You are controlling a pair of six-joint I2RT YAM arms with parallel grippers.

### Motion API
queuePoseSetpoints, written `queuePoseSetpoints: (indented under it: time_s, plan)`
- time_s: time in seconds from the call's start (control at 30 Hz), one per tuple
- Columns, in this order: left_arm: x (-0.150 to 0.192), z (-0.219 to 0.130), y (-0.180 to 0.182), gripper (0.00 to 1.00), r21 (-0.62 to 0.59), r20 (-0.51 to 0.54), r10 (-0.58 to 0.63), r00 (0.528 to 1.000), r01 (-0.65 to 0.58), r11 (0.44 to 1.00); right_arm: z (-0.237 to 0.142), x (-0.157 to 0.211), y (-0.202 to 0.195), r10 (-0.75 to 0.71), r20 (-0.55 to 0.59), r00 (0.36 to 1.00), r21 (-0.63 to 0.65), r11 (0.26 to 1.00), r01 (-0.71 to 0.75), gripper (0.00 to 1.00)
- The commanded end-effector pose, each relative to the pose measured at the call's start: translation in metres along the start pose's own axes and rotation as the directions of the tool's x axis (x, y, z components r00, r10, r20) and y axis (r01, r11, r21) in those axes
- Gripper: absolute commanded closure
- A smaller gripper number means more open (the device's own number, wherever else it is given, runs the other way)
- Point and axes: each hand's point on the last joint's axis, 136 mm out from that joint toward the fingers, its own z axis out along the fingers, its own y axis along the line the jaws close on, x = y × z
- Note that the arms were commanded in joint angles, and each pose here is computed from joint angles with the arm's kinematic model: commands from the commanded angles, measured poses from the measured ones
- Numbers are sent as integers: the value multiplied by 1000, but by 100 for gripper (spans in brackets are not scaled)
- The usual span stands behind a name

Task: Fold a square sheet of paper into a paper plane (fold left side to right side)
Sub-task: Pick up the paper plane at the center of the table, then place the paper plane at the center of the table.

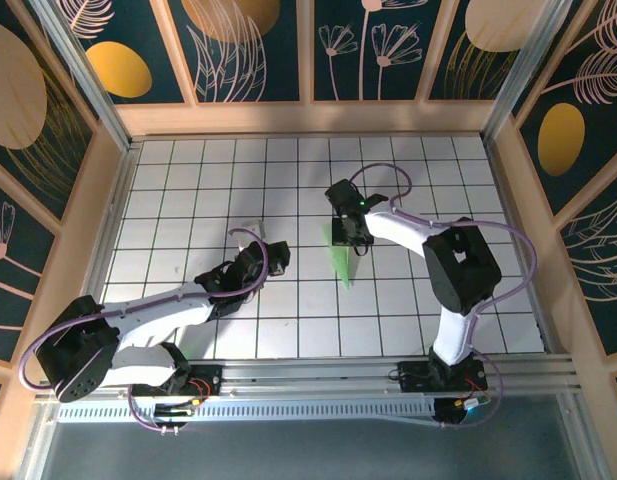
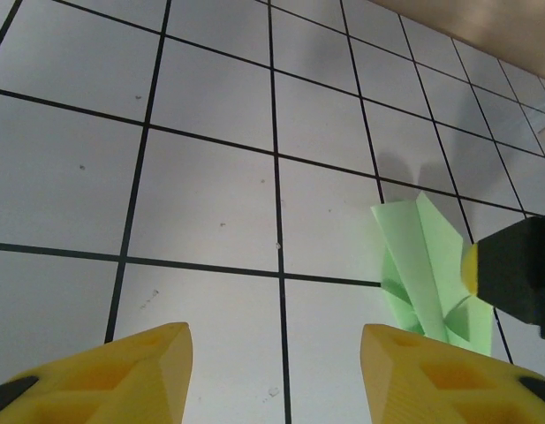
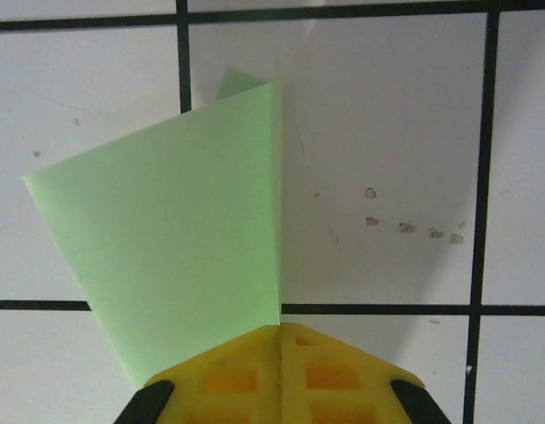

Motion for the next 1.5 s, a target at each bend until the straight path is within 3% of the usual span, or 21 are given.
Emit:
queuePoseSetpoints:
  time_s: [0.0, 0.13, 0.23, 0.33, 0.43, 0.57, 0.7, 1.03, 1.3, 1.47]
  plan:
    - [-17, -5, 0, 46, -22, 47, 5, 999, -4, 1000, -25, -9, 1, 2, 44, 999, 2, 1000, -2, 100]
    - [-31, -7, -1, 37, -15, 66, -23, 998, 24, 1000, -49, -22, 12, 11, 105, 994, -74, 997, -3, 100]
    - [-44, -8, 2, 33, 38, 58, -95, 994, 93, 995, -67, -31, 26, 37, 145, 989, -231, 973, -3, 100]
    - [-53, -7, 5, 27, 136, 33, -204, 978, 198, 971, -83, -30, 51, 68, 136, 988, -487, 874, 7, 100]
    - [-57, -7, 5, 25, 207, -12, -259, 966, 255, 944, -92, -26, 66, 103, 94, 990, -685, 728, -10, 100]
    - [-50, -4, 8, 25, 260, -92, -319, 943, 332, 907, -85, -11, 85, 104, 28, 994, -796, 604, -41, 100]
    - [-41, -2, 14, 27, 286, -147, -371, 917, 398, 872, -53, 4, 91, 109, -37, 993, -799, 594, -95, 100]
    - [-16, 10, 26, 34, 208, -214, -361, 908, 403, 891, 6, 29, 55, 158, -146, 977, -661, 719, -215, 100]
    - [-6, 22, 25, 37, 184, -260, -334, 906, 386, 904, -1, 23, 47, 156, -97, 983, -637, 749, -182, 97]
    - [-7, 25, 24, 36, 184, -258, -329, 908, 381, 906, -2, 22, 46, 149, -93, 984, -625, 761, -174, 88]
